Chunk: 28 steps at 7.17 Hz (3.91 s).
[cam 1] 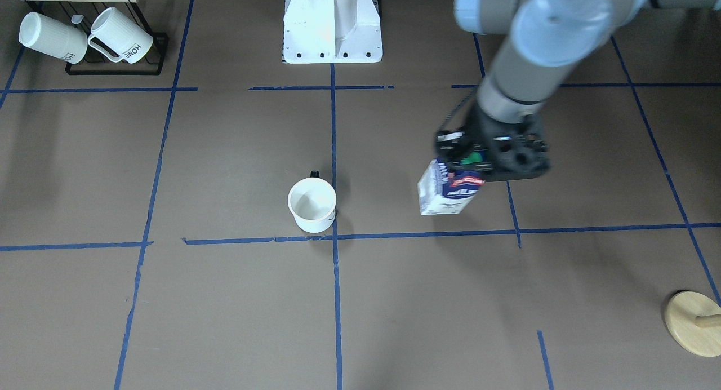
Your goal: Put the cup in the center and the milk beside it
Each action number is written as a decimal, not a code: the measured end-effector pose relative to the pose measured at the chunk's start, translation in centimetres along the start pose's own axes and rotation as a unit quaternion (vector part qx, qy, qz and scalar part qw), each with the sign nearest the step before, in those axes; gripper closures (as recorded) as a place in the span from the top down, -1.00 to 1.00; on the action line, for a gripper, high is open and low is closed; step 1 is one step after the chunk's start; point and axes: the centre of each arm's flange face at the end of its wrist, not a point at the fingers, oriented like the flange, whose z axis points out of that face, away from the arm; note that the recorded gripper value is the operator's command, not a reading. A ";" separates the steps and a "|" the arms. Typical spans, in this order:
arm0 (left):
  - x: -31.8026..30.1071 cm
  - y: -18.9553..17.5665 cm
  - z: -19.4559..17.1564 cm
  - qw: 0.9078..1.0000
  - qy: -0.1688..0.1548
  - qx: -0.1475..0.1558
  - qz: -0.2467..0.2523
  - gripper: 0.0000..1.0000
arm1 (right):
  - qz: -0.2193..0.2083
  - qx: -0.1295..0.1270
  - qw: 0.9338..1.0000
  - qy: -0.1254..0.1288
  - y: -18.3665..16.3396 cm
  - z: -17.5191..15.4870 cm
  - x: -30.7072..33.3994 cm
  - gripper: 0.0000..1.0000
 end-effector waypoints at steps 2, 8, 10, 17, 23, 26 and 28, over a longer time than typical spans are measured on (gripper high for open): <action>8.8 0.0 2.0 1.000 -0.006 0.000 -0.003 -0.02 | 0.000 -0.001 1.000 0.000 0.1 0.0 0.0 1.00; 11.8 1.4 7.0 1.000 -0.005 -0.012 0.022 1.00 | 0.001 0.000 1.000 0.000 0.1 0.0 0.0 1.00; 11.7 1.4 6.1 0.999 -0.005 -0.003 0.033 1.00 | -0.001 0.001 1.000 0.000 -0.1 -0.1 -0.1 1.00; -25.2 -3.3 -5.3 0.987 -0.003 -0.014 0.162 1.00 | 0.016 0.002 1.000 -0.002 -0.4 -0.2 -0.2 1.00; -61.4 2.7 0.0 0.985 -0.009 -0.035 0.169 1.00 | 0.045 0.003 0.999 -0.003 -0.6 -0.2 -0.4 1.00; -66.8 6.6 2.4 0.992 0.008 -0.037 0.123 1.00 | 0.048 0.003 0.999 -0.004 -0.6 -0.2 -0.4 1.00; -67.7 7.4 2.6 0.993 0.010 -0.038 0.113 1.00 | 0.050 0.003 0.999 -0.009 -0.5 -0.2 -0.5 1.00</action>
